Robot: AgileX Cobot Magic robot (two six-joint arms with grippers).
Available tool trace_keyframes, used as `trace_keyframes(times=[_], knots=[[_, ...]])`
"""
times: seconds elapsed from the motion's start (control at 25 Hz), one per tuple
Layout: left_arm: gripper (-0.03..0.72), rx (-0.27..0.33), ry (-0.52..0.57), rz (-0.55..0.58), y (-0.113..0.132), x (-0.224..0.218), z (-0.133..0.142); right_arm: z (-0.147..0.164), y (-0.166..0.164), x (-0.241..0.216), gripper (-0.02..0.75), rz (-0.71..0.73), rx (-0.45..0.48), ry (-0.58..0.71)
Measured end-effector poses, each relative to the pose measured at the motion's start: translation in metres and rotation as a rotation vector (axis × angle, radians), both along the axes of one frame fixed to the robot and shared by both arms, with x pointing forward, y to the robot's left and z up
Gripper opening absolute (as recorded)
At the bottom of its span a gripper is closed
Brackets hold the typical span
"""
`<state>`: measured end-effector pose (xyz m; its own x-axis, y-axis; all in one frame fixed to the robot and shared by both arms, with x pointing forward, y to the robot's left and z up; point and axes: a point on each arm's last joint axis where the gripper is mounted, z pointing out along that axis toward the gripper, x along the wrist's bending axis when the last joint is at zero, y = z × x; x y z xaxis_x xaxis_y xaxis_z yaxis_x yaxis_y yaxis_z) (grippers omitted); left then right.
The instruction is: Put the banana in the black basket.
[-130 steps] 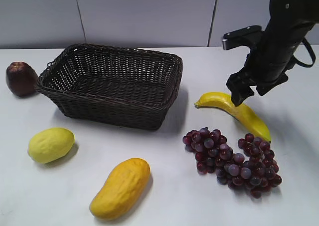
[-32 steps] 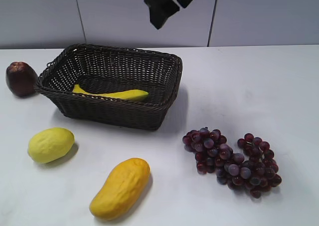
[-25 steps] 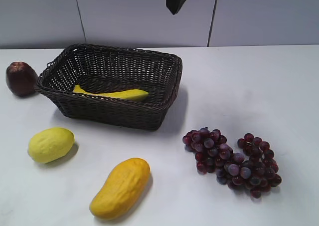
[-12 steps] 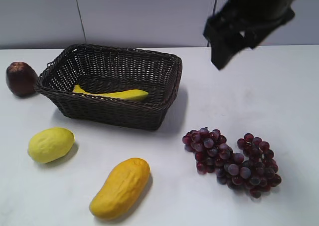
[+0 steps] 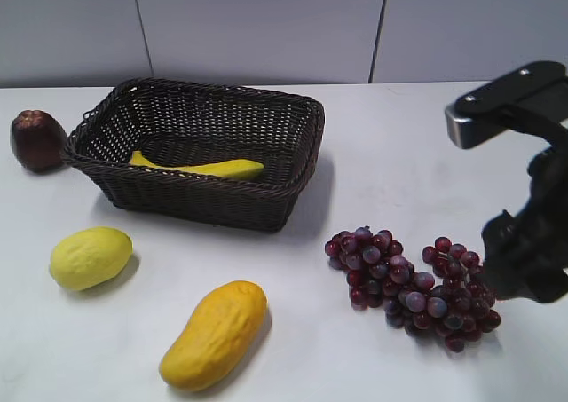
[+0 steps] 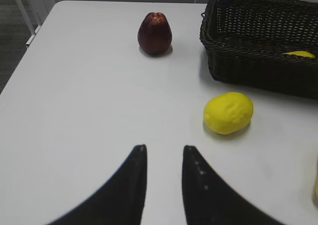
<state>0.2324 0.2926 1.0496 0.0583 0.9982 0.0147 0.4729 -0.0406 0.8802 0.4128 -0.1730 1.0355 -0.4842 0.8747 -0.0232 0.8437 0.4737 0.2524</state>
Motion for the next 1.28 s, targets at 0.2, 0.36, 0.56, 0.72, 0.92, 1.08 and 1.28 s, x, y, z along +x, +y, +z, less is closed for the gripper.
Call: trace_keyframes(times=[0.2,0.36,0.56,0.72,0.92,1.08,1.28], knots=[[0.239,0.0,0.0,0.0,0.0,0.0,0.0,0.003,-0.022,-0.027,0.591,-0.043,0.056,-0.055],[0.239,0.0,0.0,0.0,0.0,0.0,0.0,0.014,-0.045,-0.039,0.591,-0.135,0.116,-0.129],[0.239,0.0,0.0,0.0,0.0,0.0,0.0,0.026,-0.084,-0.055,0.591,-0.313,0.159,-0.24],[0.239,0.0,0.0,0.0,0.0,0.0,0.0,0.037,-0.106,-0.078,0.591,-0.395,0.173,-0.355],[0.239,0.0,0.0,0.0,0.0,0.0,0.0,0.052,-0.121,-0.115,0.591,-0.462,0.234,-0.54],[0.239,0.0,0.0,0.0,0.0,0.0,0.0,0.059,-0.125,-0.143,0.591,-0.426,0.265,-0.684],[0.239,0.0,0.0,0.0,0.0,0.0,0.0,0.047,-0.128,-0.165,0.591,-0.417,0.27,-0.767]])
